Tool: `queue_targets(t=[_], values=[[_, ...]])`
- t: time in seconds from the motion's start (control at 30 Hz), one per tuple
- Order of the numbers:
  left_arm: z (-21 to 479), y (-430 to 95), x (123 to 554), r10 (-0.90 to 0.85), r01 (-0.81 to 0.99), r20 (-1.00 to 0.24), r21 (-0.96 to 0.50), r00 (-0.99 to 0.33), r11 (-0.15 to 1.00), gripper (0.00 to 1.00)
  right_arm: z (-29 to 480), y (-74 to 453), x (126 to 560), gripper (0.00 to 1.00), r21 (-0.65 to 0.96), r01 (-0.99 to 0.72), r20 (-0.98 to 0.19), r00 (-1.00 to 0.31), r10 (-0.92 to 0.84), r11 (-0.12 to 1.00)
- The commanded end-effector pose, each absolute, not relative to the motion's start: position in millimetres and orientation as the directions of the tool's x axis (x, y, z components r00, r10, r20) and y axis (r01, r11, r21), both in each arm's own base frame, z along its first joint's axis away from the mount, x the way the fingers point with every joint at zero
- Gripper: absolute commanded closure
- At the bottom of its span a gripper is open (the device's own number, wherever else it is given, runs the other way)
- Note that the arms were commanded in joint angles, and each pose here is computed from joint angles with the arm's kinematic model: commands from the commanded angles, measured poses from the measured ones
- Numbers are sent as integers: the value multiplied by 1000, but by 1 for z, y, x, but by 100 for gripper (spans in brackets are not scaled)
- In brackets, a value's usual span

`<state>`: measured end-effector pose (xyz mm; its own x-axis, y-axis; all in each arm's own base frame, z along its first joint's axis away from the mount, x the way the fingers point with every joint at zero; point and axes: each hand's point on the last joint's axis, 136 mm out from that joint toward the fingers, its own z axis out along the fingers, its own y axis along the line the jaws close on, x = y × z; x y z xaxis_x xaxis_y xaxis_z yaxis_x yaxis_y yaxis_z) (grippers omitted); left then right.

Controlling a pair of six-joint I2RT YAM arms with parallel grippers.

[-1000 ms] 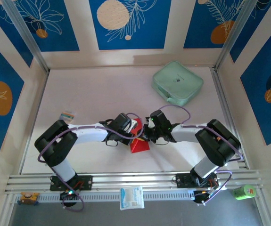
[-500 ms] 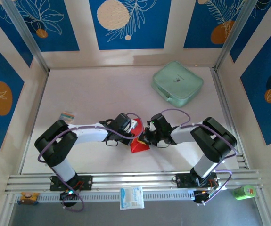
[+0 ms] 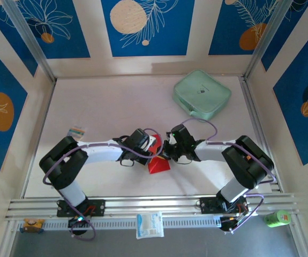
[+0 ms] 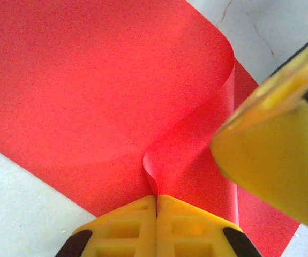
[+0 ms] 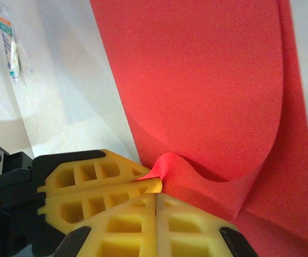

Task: Fold a paper plane with a square sheet of paper (pick it up from the middle)
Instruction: Fold the triangle a second time at the center of the table.

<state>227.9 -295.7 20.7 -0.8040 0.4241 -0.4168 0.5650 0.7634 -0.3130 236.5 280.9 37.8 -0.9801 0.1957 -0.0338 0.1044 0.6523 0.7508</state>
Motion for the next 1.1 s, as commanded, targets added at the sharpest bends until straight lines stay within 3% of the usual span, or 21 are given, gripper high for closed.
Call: queue_targets(t=[0.0, 0.2, 0.53, 0.87, 1.07], values=[[20, -294, 230, 436, 570, -405, -314, -804, 759, 100, 16, 267, 236, 97, 692, 143, -18, -976, 215, 708], [20, -293, 230, 437, 569, -403, -311, -804, 761, 100, -6, 254, 224, 97, 646, 222, 36, -965, 261, 730], [17, -293, 229, 441, 569, -394, -312, -806, 761, 100, 40, 266, 252, 96, 730, 123, -35, -976, 217, 672], [19, -292, 230, 438, 568, -399, -311, -806, 762, 100, -8, 239, 240, 97, 660, 255, 54, -954, 293, 707], [18, -292, 230, 439, 569, -398, -313, -805, 760, 100, 19, 246, 252, 96, 702, 208, 15, -960, 279, 681]])
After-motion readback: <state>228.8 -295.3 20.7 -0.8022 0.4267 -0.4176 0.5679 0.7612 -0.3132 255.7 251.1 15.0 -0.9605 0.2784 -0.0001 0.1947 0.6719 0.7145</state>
